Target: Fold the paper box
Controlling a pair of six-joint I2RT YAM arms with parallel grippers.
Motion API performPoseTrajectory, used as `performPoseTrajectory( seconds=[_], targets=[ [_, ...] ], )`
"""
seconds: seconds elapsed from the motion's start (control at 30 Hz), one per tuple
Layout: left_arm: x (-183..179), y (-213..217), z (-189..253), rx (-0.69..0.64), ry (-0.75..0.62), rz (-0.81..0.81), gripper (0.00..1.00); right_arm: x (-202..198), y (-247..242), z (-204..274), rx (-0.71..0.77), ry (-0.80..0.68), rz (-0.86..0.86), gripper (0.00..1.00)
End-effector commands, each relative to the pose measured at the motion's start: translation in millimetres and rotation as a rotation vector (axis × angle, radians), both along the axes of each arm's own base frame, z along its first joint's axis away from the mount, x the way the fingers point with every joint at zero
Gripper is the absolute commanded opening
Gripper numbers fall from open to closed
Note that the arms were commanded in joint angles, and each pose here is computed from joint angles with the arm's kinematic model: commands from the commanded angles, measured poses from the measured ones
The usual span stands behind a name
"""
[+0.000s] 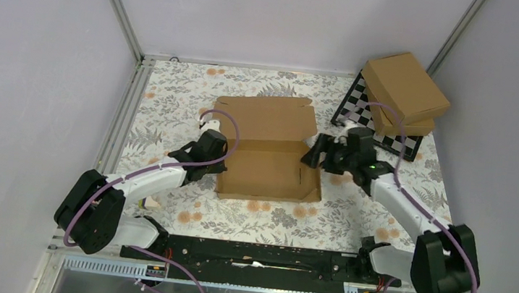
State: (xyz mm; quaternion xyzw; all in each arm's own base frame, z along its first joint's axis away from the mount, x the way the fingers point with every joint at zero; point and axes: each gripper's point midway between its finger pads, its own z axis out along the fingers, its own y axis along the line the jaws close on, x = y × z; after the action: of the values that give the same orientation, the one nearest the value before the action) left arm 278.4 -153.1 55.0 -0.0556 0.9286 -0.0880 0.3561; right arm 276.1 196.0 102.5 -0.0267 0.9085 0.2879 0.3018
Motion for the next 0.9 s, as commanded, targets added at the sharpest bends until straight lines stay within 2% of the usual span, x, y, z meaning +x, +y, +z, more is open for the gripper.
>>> performPoseTrajectory(
  seconds=[0.0, 0.13, 0.33, 0.5, 0.57, 0.7, 0.8, 0.87],
  targets=[
    [14.4, -8.7, 12.9, -0.101, -0.070, 0.020, 0.00, 12.9, -45.8, 21.3, 0.165, -0.005, -0.159, 0.84],
    [14.9, -6.9, 11.4, -0.191, -0.061, 0.022, 0.00, 18.6, -92.5, 12.1, 0.123, -0.039, -0.373, 0.84],
    [12.2, 2.8, 19.9, -0.293, -0.072, 0.029, 0.00, 22.7, -113.4, 22.8, 0.217, -0.095, -0.504, 0.89],
    [6.3, 6.5, 34.4, -0.356, -0.107, 0.024, 0.00, 25.4, -162.3, 11.4, 0.161, -0.113, -0.757, 0.93],
    [3.6, 6.7, 40.4, -0.379, -0.122, 0.019, 0.00, 26.9, -150.6, 13.9, 0.248, -0.112, -0.687, 0.90],
    [4.5, -0.2, 56.1, -0.437, -0.159, -0.013, 0.00, 24.4, -99.3, 32.2, 0.500, -0.071, -0.424, 0.92],
    [4.2, -5.1, 61.3, -0.454, -0.167, -0.043, 0.00, 15.1, -76.1, 60.1, 0.733, -0.104, -0.300, 0.84],
    [4.6, -5.0, 61.1, -0.451, -0.165, -0.044, 0.00, 11.8, -70.3, 81.8, 0.827, -0.154, -0.244, 0.80]
  ],
)
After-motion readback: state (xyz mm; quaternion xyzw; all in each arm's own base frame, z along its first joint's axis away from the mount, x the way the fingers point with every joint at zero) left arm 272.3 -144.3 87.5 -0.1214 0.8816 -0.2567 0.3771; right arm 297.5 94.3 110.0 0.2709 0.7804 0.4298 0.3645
